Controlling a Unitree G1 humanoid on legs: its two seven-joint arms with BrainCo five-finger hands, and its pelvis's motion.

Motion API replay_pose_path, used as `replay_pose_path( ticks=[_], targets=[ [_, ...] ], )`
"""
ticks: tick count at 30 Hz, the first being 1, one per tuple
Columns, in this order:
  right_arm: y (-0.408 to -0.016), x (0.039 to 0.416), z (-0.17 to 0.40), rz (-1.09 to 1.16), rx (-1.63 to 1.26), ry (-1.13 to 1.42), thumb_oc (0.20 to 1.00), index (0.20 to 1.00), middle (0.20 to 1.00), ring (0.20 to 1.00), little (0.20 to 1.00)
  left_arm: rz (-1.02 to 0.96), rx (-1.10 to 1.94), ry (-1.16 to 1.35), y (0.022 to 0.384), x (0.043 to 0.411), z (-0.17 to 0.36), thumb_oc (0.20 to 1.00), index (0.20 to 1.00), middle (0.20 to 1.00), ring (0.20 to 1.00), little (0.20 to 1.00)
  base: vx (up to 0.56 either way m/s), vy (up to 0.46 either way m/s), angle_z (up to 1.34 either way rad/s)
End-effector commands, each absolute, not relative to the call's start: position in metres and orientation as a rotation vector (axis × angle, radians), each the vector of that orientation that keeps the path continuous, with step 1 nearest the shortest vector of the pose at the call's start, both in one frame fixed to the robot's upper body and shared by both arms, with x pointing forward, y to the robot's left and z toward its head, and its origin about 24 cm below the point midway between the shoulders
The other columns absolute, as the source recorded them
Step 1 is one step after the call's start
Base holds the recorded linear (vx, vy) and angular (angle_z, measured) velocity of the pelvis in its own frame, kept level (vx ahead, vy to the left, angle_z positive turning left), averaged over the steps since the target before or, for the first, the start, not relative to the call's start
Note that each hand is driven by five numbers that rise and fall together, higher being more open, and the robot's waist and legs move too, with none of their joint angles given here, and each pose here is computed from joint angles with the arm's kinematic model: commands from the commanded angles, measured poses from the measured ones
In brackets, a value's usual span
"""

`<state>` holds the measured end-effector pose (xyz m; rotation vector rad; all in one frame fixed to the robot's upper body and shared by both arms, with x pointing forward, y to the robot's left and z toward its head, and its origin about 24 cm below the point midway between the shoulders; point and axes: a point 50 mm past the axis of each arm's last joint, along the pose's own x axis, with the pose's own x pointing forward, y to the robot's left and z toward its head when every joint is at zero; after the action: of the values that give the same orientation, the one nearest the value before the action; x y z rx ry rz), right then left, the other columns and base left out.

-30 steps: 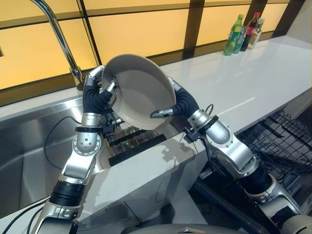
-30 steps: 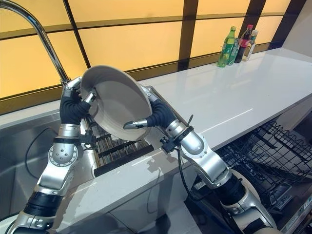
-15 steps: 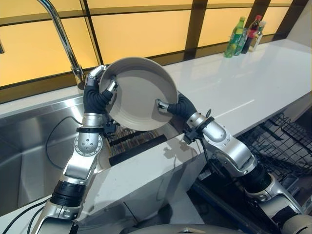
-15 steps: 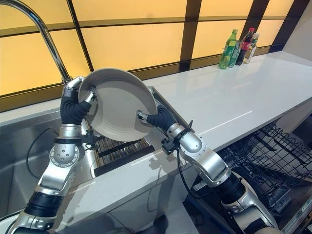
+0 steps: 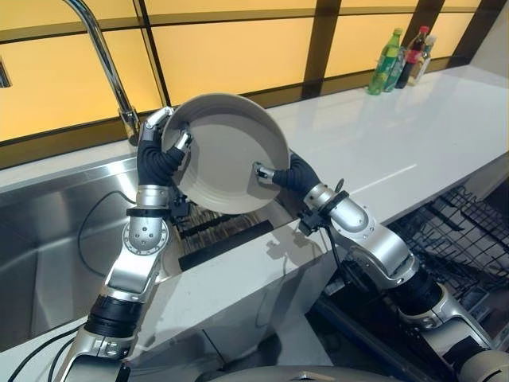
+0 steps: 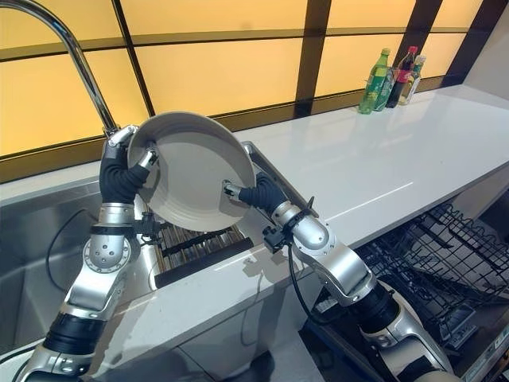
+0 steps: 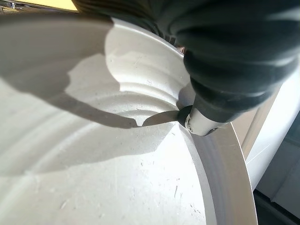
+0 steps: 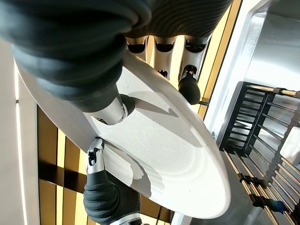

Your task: Pick up plates and place into dishwasher.

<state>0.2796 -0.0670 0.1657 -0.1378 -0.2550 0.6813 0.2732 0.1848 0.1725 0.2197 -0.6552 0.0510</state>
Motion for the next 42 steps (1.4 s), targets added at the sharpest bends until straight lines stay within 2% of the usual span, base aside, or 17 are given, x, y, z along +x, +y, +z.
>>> replay_pose_path(
  ticks=[1,6,15,21,28,36,42],
  targets=[
    [-0.049,0.272,0.2,0.767,-0.107,-0.426,0.2,0.2,0.2,0.2,0.2,0.003,0.159,-0.828,0.168,0.274,0.208,1.0,1.0,1.0,1.0,1.0,0.0,0.0,0.0],
    [-0.062,0.279,0.204,0.667,-0.139,-0.463,0.2,0.2,0.2,0.2,0.2,0.166,0.129,-0.841,0.19,0.274,0.211,1.0,1.0,1.0,1.0,1.0,0.0,0.0,0.0],
    [-0.112,0.29,0.205,0.412,-0.199,-0.478,0.2,0.2,0.2,0.2,0.2,0.461,0.103,-0.838,0.246,0.265,0.211,1.0,1.0,1.0,1.0,1.0,0.0,0.002,0.0],
    [-0.169,0.295,0.2,0.128,-0.336,-0.464,0.2,0.2,0.2,0.2,0.2,0.538,0.145,-0.786,0.268,0.258,0.204,1.0,1.0,1.0,1.0,1.0,0.06,0.024,-0.01],
    [-0.242,0.282,0.191,-0.188,-0.387,-0.445,0.2,0.2,0.2,0.2,0.2,0.591,0.191,-0.724,0.292,0.248,0.196,1.0,1.0,1.0,1.0,1.0,0.04,0.025,-0.11],
    [-0.296,0.259,0.168,-0.501,-0.559,-0.367,0.2,0.2,0.2,0.2,0.2,0.66,0.245,-0.65,0.321,0.231,0.186,1.0,1.0,1.0,1.0,1.0,0.04,0.049,-0.24],
    [-0.319,0.243,0.141,-0.602,-0.59,-0.26,0.2,0.2,0.2,0.2,0.2,0.681,0.221,-0.629,0.332,0.227,0.183,1.0,1.0,1.0,1.0,1.0,0.05,-0.167,-0.18]
  ],
)
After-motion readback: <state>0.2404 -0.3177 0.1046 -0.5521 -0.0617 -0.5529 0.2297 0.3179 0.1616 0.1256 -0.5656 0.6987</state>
